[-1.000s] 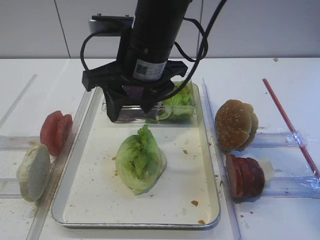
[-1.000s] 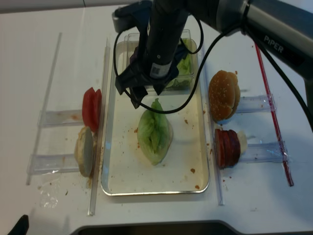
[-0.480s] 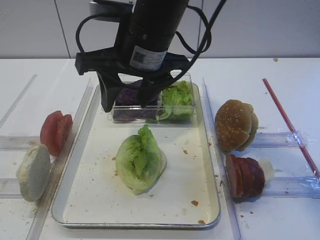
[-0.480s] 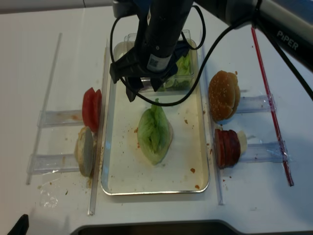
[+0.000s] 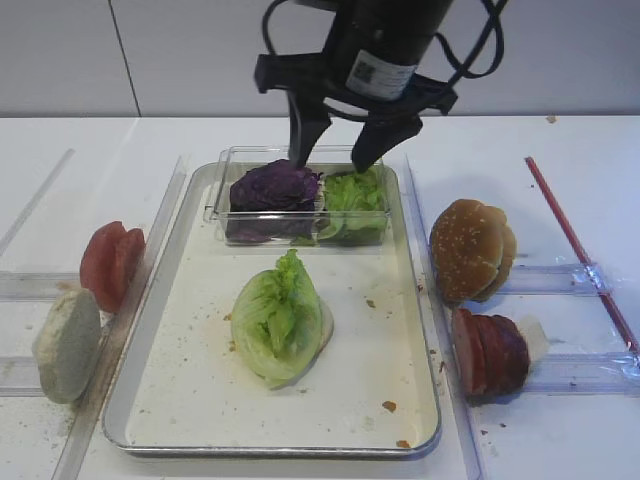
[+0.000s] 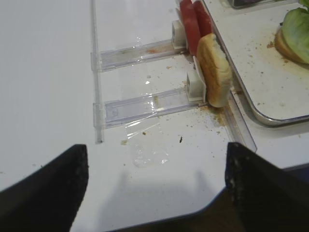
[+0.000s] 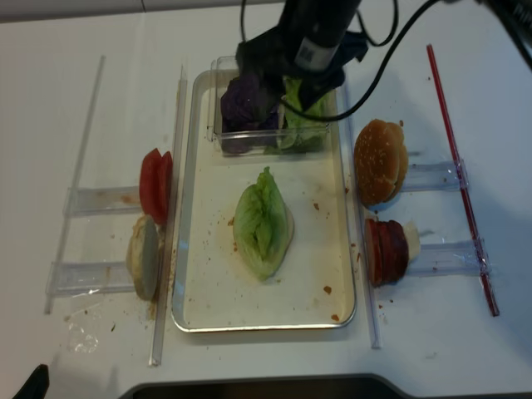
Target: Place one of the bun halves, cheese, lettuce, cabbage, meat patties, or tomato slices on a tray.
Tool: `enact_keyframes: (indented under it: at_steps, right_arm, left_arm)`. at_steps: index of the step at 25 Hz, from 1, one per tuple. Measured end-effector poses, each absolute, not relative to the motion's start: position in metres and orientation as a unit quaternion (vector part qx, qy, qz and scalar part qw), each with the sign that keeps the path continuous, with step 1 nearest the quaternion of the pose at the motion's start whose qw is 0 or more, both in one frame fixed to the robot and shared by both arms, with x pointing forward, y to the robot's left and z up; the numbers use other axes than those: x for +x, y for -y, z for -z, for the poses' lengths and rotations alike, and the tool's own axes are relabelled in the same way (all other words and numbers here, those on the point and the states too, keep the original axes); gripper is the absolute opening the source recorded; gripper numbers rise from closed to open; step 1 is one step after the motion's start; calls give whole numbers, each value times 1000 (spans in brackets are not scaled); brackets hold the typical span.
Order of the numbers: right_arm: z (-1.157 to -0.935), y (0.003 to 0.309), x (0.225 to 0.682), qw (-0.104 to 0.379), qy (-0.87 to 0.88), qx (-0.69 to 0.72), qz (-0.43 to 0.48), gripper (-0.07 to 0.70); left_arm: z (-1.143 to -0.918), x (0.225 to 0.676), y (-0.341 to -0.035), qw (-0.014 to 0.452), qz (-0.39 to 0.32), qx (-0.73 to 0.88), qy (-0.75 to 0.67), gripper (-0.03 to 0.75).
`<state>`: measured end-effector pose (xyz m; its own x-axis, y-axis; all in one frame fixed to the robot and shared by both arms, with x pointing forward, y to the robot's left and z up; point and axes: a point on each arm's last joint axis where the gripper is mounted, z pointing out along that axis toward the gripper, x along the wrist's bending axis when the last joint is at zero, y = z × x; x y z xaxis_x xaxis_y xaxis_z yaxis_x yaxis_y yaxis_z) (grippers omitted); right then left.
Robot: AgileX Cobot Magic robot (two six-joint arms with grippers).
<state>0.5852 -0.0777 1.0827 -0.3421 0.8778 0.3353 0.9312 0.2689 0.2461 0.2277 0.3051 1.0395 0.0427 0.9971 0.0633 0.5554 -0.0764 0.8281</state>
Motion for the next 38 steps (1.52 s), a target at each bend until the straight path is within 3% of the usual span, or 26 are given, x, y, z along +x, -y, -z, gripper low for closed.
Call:
enact_keyframes:
  at_steps: [12, 19, 25, 32, 38]
  right_arm:
    - [-1083, 167, 628, 23, 748, -630, 205, 468]
    - [-1096, 223, 634, -59, 731, -658, 172, 468]
    - [-1111, 264, 630, -92, 711, -676, 172, 468]
    - [-1124, 299, 612, -107, 687, -699, 170, 468]
    - [-1132, 302, 573, -111, 684, -702, 163, 468]
  left_arm:
    - [-1039, 228, -305, 320, -345, 647, -600, 533]
    - [-1039, 228, -305, 320, -345, 647, -600, 533]
    - [-1039, 228, -305, 320, -345, 647, -600, 533]
    - [-1039, 228, -305, 320, -345, 647, -600, 533]
    - [-1039, 228, -305, 320, -345, 647, -600, 533]
